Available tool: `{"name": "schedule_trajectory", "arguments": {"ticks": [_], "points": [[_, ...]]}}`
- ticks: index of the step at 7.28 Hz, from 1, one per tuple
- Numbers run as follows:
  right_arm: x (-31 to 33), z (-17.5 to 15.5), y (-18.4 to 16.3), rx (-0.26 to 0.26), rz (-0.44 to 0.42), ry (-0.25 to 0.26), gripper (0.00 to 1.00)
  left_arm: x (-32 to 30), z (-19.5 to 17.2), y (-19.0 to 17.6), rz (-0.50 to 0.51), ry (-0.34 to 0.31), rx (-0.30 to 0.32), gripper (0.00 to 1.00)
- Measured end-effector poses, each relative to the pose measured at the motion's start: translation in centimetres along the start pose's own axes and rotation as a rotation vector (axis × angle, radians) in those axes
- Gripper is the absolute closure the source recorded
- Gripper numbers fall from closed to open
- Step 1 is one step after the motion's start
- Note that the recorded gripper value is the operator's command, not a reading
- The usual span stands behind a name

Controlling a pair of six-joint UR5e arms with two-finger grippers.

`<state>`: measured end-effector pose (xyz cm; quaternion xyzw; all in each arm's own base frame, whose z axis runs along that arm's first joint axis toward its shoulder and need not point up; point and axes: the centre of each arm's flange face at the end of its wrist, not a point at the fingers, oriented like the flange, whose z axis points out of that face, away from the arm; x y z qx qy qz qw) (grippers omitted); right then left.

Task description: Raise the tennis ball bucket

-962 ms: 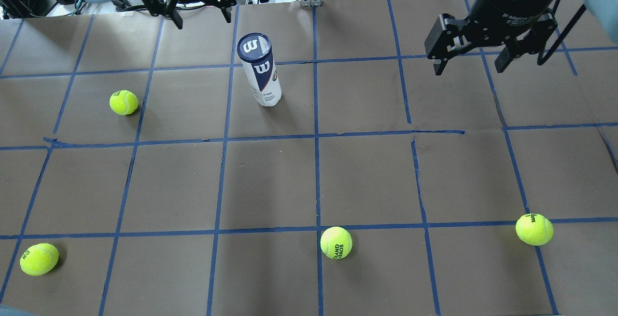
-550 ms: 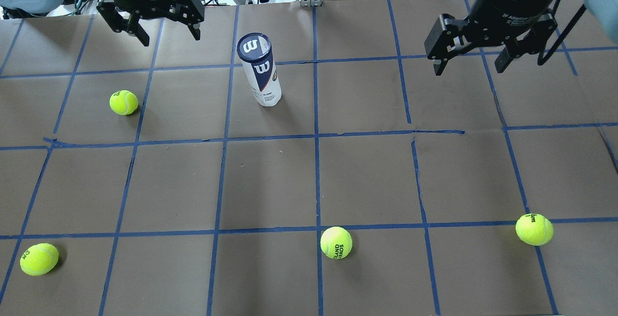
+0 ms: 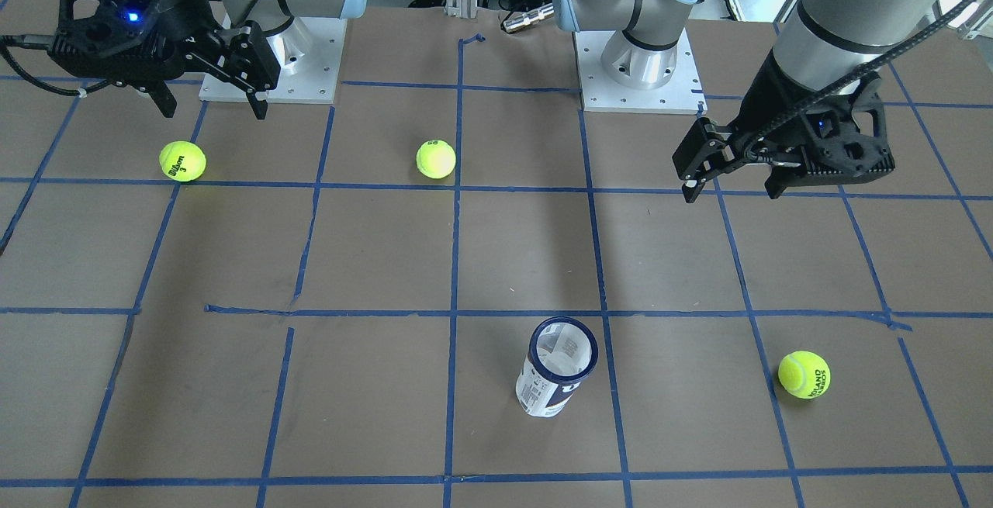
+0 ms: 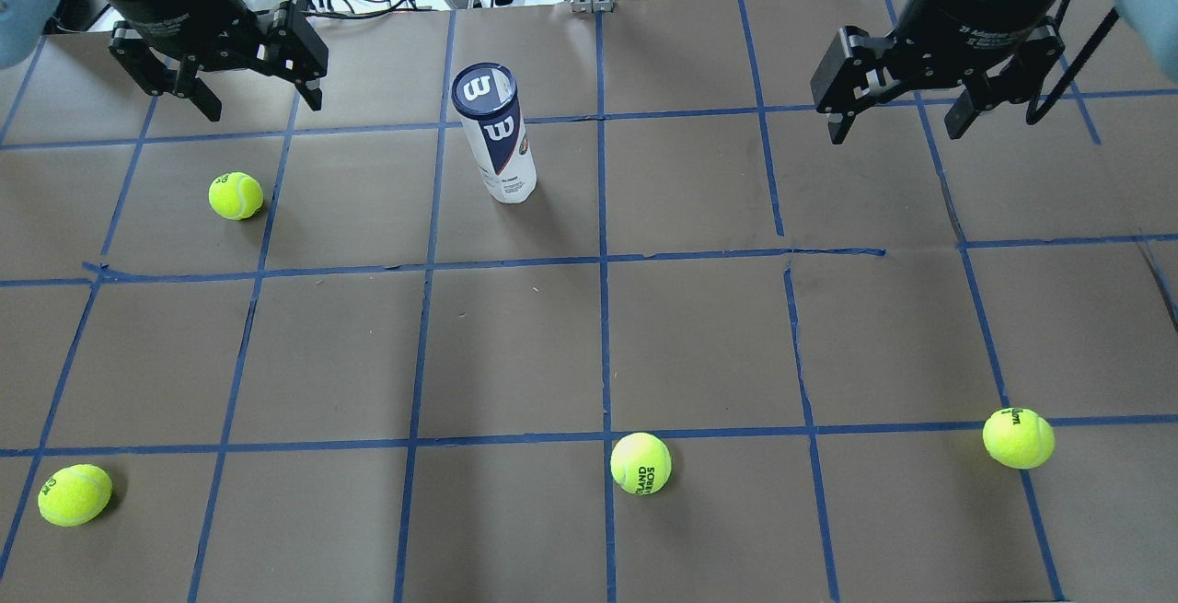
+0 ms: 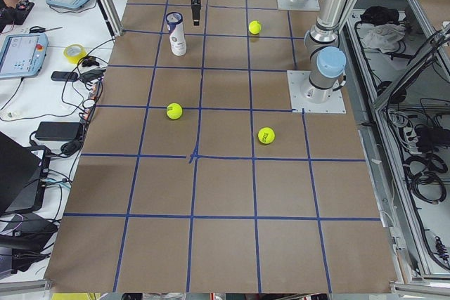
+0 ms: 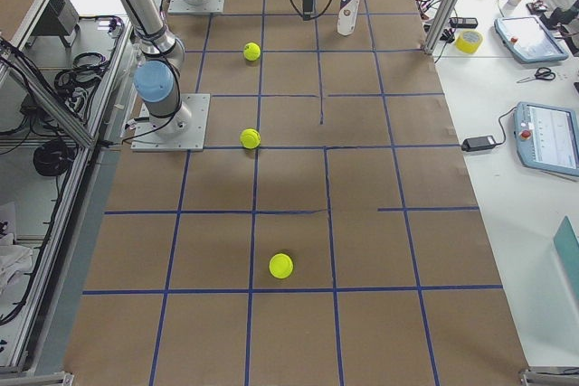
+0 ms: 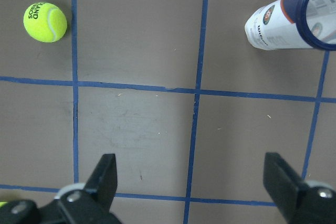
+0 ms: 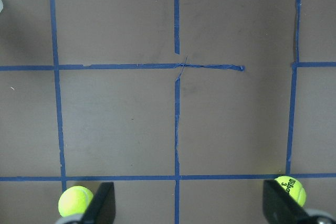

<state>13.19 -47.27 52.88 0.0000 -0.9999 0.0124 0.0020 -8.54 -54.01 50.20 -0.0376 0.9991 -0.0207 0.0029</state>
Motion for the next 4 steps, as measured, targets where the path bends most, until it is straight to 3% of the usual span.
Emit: {"name": "schedule_trajectory", "arguments": {"ticks": [4], "points": [[0.0, 0.0, 0.0, -0.001, 0.001, 0.001, 0.00, -0.1, 0.1, 2.1, 0.010, 0.015, -0.017, 0.00]]}}
